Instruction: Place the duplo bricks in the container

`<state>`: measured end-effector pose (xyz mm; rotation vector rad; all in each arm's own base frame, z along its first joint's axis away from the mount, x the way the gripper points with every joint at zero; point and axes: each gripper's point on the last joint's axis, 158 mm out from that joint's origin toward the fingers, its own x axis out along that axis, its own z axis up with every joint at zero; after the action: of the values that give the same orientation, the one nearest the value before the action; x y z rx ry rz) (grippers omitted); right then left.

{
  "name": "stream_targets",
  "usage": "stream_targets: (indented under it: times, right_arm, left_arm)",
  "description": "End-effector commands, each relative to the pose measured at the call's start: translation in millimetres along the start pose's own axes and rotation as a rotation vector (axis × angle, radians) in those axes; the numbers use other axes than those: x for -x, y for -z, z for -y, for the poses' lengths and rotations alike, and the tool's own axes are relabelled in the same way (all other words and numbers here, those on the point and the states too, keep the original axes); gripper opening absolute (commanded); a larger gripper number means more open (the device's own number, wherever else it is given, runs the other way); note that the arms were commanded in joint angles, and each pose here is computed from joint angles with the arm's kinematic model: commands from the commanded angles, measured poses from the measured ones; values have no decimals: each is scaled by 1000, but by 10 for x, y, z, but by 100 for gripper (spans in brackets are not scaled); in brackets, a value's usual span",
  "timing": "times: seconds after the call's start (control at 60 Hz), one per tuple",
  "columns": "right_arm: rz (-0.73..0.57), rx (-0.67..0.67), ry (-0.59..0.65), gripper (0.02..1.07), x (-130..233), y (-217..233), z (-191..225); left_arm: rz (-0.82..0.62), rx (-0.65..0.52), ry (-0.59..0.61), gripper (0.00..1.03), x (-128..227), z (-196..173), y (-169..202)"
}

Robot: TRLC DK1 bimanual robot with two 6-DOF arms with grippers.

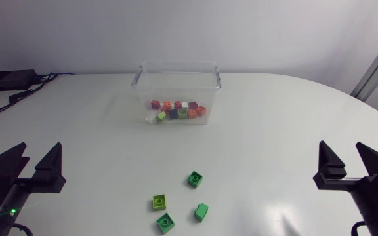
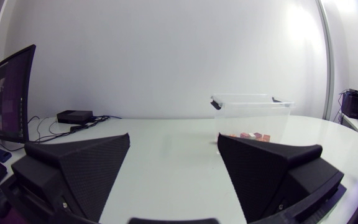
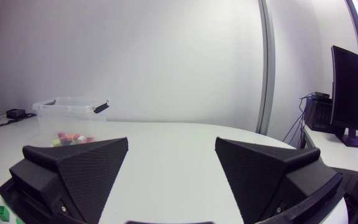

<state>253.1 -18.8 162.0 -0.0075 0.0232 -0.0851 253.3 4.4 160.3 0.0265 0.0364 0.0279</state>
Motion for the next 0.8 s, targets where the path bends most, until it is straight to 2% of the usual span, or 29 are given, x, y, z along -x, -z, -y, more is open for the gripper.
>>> stream_targets:
  times: [0.0, 0.25, 0.567, 0.667, 0.783]
  right_arm:
    - [-28, 1, -3, 103, -9, 121, -8]
    - [-19, 3, -29, 103, -3, 91, -65]
    - [57, 1, -42, 103, 80, -512, -91]
    - [35, 4, -44, 103, 33, -714, -97]
    - [-59, 10, -74, 103, -94, -853, -166]
  left_arm:
    - [-16, 15, 1, 98, -3, 4, 76]
    - [3, 21, 1, 98, 9, 1, -15]
    - [52, 25, 6, 98, 168, -12, -819]
    - [21, 22, 31, 98, 127, 45, -1003]
    - [-73, 16, 45, 98, -18, 86, -1097]
